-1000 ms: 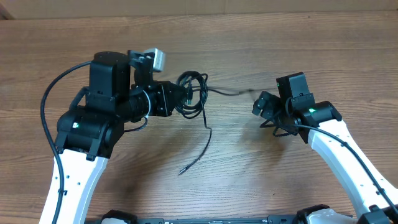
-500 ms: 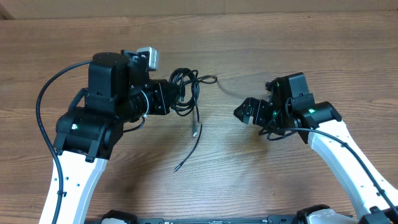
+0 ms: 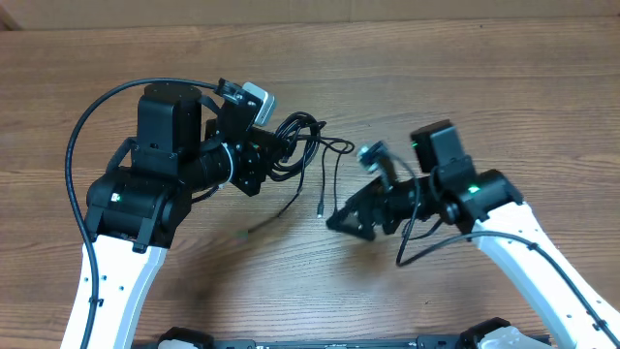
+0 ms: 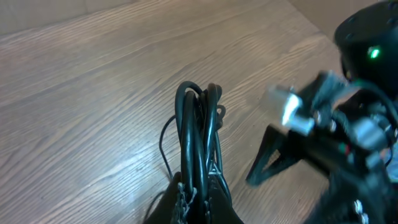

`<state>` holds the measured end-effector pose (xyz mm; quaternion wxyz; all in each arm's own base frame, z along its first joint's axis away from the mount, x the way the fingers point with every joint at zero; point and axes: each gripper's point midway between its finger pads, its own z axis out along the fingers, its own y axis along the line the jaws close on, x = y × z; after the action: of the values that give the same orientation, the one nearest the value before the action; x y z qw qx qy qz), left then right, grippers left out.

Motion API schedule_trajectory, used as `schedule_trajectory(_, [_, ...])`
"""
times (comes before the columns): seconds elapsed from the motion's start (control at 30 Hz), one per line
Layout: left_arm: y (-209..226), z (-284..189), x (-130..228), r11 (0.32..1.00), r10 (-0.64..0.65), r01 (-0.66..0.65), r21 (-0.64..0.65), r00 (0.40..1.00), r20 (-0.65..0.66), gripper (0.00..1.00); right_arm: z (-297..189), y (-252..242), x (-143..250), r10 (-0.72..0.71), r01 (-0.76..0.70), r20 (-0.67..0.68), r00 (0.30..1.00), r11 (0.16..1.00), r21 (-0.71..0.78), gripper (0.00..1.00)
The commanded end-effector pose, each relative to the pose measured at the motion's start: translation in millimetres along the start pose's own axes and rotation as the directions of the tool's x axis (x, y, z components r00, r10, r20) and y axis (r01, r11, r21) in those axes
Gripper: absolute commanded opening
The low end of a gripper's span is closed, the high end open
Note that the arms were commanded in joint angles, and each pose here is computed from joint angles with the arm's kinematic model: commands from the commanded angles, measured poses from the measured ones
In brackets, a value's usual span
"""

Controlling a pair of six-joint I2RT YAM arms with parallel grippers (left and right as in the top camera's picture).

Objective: Untangle cables

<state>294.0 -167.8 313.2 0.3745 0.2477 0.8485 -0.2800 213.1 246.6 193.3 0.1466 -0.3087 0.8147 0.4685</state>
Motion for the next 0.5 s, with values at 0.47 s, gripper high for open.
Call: schedule_trajectory(0.47, [-13, -15, -19, 0.924, -0.38, 0.376, 0.064, 0.924, 0.051, 0.04, 14, -16, -40, -0.33, 0.305, 0.061, 0.942, 0.918, 0.254, 0.68])
